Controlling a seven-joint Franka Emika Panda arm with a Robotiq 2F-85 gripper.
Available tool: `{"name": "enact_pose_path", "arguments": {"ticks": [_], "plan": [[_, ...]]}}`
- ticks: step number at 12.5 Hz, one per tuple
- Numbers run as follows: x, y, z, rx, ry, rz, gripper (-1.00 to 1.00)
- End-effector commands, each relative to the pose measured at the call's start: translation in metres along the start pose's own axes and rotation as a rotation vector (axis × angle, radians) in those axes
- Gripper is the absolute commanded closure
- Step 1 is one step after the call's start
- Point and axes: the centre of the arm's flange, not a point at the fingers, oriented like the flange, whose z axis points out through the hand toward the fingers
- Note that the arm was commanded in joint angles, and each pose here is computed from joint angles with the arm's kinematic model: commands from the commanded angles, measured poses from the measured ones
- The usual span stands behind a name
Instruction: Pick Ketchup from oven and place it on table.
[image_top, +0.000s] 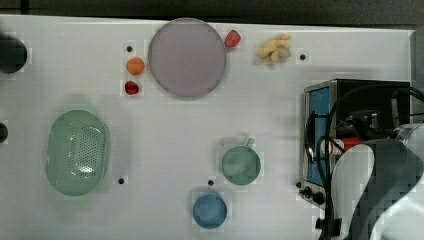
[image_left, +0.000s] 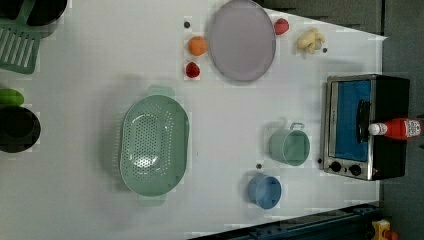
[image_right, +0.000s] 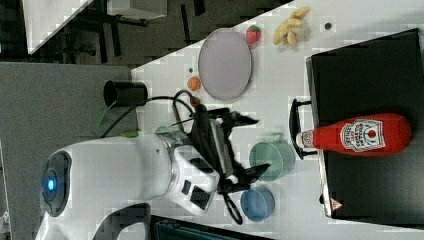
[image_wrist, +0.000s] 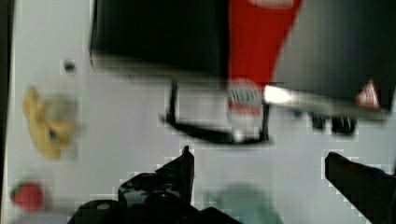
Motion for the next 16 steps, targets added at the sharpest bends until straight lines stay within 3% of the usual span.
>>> {"name": "enact_pose_path", "arguments": {"ticks": [1, 2, 5, 7, 9, 14, 15, 16], "plan": [[0.045, 0.001, 0.012, 0.052, 0.082, 0.058, -1.00], [0.068, 0.008, 0.033, 0.029, 0.111, 0.098, -1.00], [0.088, 0.016, 0.071, -0.035, 0.111, 0.139, -1.00], [0.098, 0.017, 0.085, -0.021, 0.121, 0.167, -1.00], [0.107, 0.014, 0.096, 0.005, 0.159, 0.178, -1.00], [0.111, 0.015, 0.128, -0.014, 0.121, 0.220, -1.00], [0.111, 0.015, 0.128, -0.013, 0.122, 0.219, -0.95], [0.112, 0.017, 0.130, -0.017, 0.121, 0.223, -0.68]]}}
